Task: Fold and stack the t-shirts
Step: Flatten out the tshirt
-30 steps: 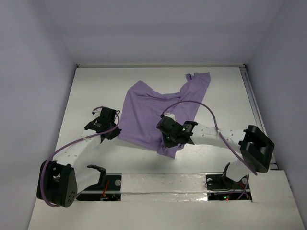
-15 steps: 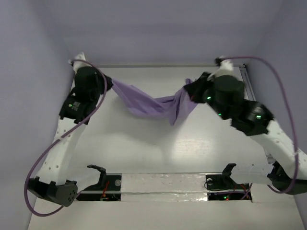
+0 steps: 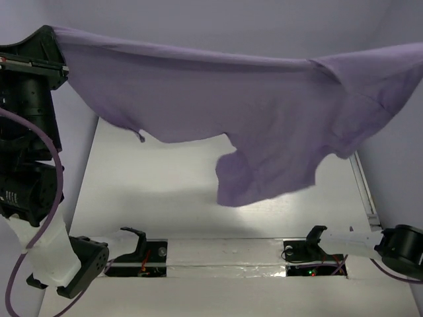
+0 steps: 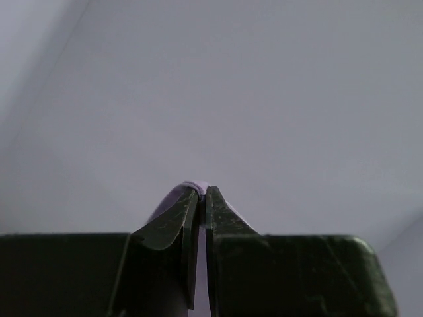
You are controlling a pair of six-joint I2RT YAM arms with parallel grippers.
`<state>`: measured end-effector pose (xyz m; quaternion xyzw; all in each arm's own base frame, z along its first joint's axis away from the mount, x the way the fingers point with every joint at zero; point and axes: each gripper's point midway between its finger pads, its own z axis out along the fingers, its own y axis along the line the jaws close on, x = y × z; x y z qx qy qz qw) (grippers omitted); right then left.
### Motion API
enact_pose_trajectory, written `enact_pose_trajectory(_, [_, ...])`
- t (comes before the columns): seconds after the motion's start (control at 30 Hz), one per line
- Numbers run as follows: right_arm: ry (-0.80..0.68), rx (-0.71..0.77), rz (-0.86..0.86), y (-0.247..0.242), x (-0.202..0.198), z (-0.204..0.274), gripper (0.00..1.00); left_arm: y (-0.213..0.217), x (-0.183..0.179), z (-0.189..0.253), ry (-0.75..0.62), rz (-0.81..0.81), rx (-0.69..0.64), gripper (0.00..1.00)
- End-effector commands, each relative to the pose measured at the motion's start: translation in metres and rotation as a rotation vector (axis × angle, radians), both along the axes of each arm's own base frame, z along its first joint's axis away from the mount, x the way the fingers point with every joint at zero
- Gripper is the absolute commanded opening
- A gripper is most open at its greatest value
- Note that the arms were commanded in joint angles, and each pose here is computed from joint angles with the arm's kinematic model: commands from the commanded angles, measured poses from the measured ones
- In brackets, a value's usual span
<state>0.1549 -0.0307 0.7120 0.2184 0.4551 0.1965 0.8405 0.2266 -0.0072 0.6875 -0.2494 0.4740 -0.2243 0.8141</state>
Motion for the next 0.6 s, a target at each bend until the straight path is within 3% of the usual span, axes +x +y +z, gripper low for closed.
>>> enact_pose_trajectory(0.0, [-0.008,-0.165,-0.381,-0.004,0.024,0.028,0.00,0.001,0.039,-0.008,0.050,0.074,0.014,0.00])
enact_pose_trajectory(0.03, [-0.007,-0.216,-0.422,0.019,0.042,0.031,0.00,-0.003,0.051,-0.008,0.044,0.076,0.013,0.00])
enact_pose_trajectory(0.13, [-0.046,-0.279,-0.484,0.029,0.052,0.050,0.00,-0.012,0.091,-0.033,0.106,0.076,0.015,0.00])
enact_pose_trajectory(0.17, [-0.027,-0.319,-0.538,0.033,0.072,0.047,0.00,-0.016,0.100,-0.040,0.125,0.060,0.021,0.00])
enact_pose_trajectory(0.23, [0.000,-0.381,-0.439,0.056,0.112,0.031,0.00,-0.020,0.119,-0.056,0.160,0.047,0.014,0.00])
enact_pose_trajectory(0.37, [0.214,-0.468,-0.252,0.070,0.214,-0.061,0.00,-0.024,0.171,-0.125,0.312,0.043,0.046,0.00])
enact_pose_trajectory(0.4, [0.310,-0.452,-0.222,0.065,0.248,-0.107,0.00,-0.024,0.180,-0.138,0.342,0.047,0.050,0.00])
enact_pose_trajectory(0.57, [0.443,-0.418,-0.051,0.069,0.328,-0.187,0.00,-0.022,0.248,-0.207,0.489,0.036,0.068,0.00])
